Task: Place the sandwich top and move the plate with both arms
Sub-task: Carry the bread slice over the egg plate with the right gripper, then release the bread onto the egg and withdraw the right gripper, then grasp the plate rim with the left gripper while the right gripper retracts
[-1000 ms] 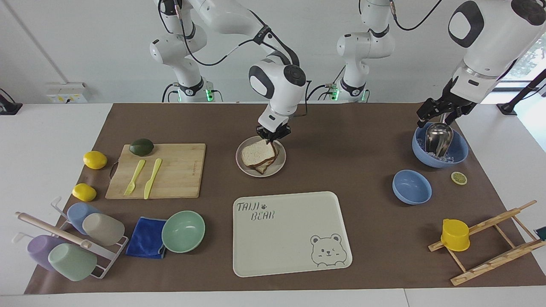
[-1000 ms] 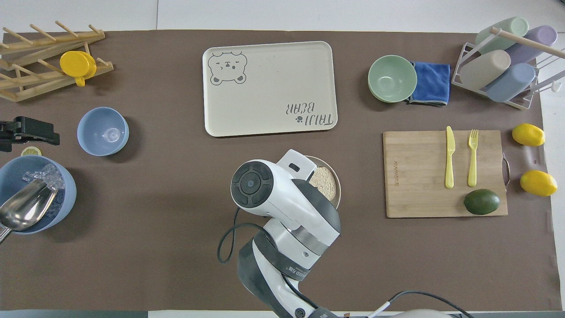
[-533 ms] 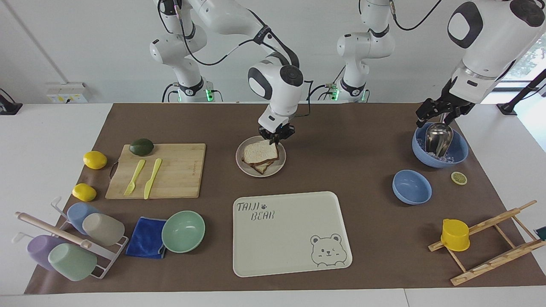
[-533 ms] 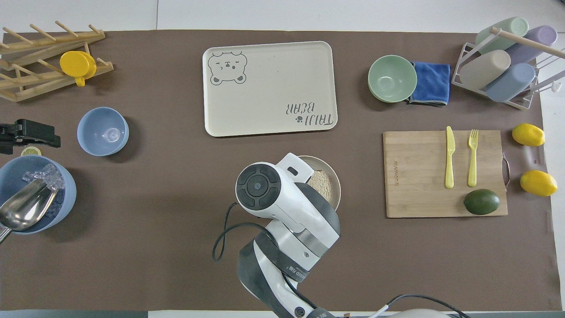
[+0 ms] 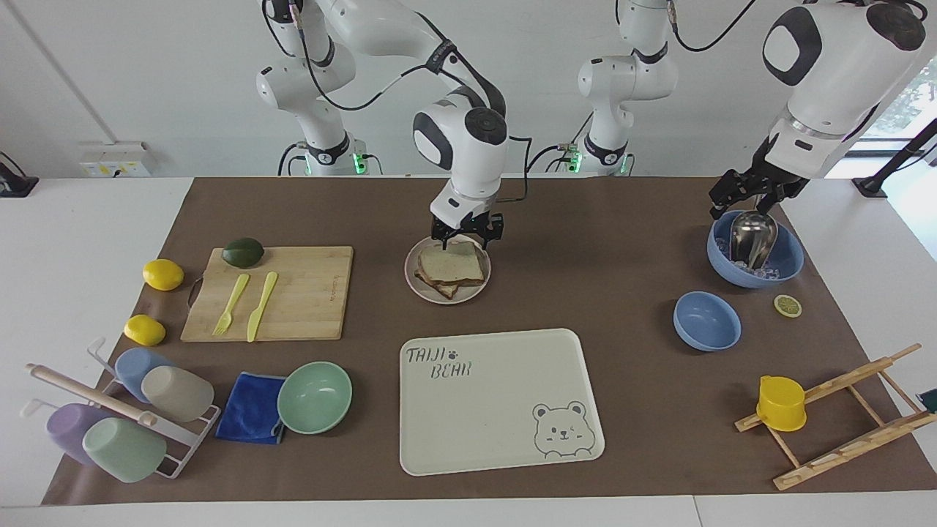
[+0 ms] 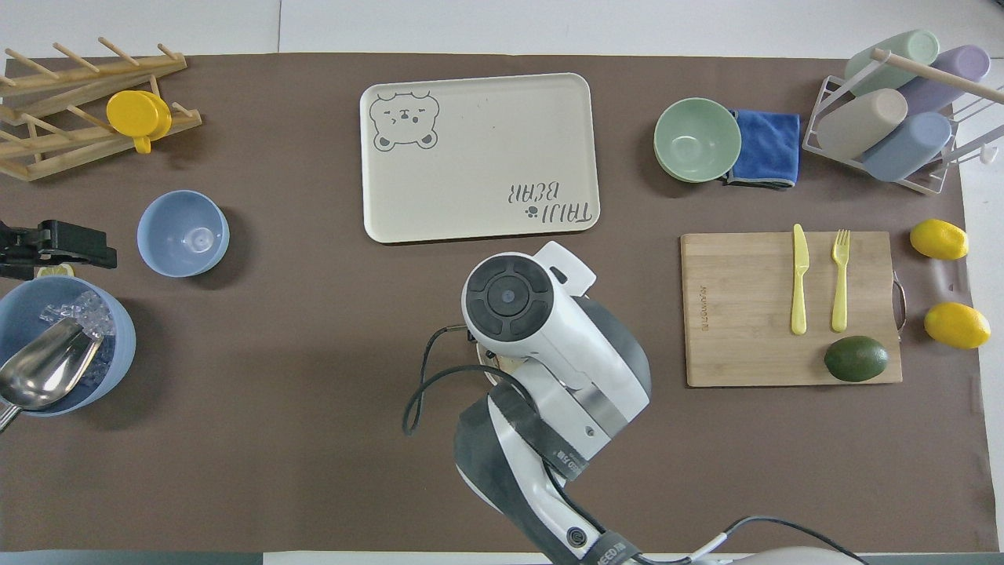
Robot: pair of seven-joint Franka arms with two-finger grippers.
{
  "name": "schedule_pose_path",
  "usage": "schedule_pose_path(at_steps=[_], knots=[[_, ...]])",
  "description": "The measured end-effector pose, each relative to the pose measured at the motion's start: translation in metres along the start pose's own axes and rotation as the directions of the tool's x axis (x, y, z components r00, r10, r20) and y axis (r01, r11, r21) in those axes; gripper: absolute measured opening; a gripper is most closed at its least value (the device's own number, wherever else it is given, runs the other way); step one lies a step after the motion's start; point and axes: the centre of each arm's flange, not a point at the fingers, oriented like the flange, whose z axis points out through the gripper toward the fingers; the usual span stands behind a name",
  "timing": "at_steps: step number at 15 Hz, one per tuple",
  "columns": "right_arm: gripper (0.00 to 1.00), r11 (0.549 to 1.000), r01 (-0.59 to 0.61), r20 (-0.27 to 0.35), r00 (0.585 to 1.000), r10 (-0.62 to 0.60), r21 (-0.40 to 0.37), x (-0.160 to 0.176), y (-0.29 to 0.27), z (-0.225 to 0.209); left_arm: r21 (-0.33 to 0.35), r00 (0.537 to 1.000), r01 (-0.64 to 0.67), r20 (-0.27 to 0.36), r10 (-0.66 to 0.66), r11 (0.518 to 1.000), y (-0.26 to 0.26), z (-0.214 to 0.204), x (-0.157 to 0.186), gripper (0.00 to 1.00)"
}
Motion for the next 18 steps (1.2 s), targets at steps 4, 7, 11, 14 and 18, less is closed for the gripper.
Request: schedule_pose_path(at_steps=[4, 7, 11, 14, 18], knots=[[1.00, 0.999, 0.036, 0.027, 0.999, -0.036, -0.003, 0.033, 0.113, -0.050, -0.063, 1.000, 0.012, 0.000, -0.012, 0.998, 0.020, 0.019, 0.000, 1.00], [1.00, 0.997, -0.077, 0.033, 0.997, 0.076, 0.029, 0.048, 0.210, -0.080, -0.097, 1.000, 0.027, -0.007, -0.028, 0.995, 0.064, 0.042, -0.006, 1.00], [1.00, 0.994, -0.080, 0.077, 0.994, 0.074, 0.080, 0.036, 0.316, -0.110, -0.140, 1.000, 0.024, -0.009, -0.025, 0.990, 0.132, 0.077, -0.024, 1.00], [1.00, 0.992, -0.095, 0.083, 0.993, 0.088, 0.089, 0.015, 0.349, -0.135, -0.157, 1.000, 0.009, -0.015, -0.011, 0.988, 0.184, 0.109, -0.045, 1.00], [1.00, 0.992, -0.090, 0.081, 0.993, 0.083, 0.089, 0.012, 0.348, -0.138, -0.176, 1.000, -0.031, -0.007, 0.031, 0.984, 0.234, 0.165, -0.076, 1.00]])
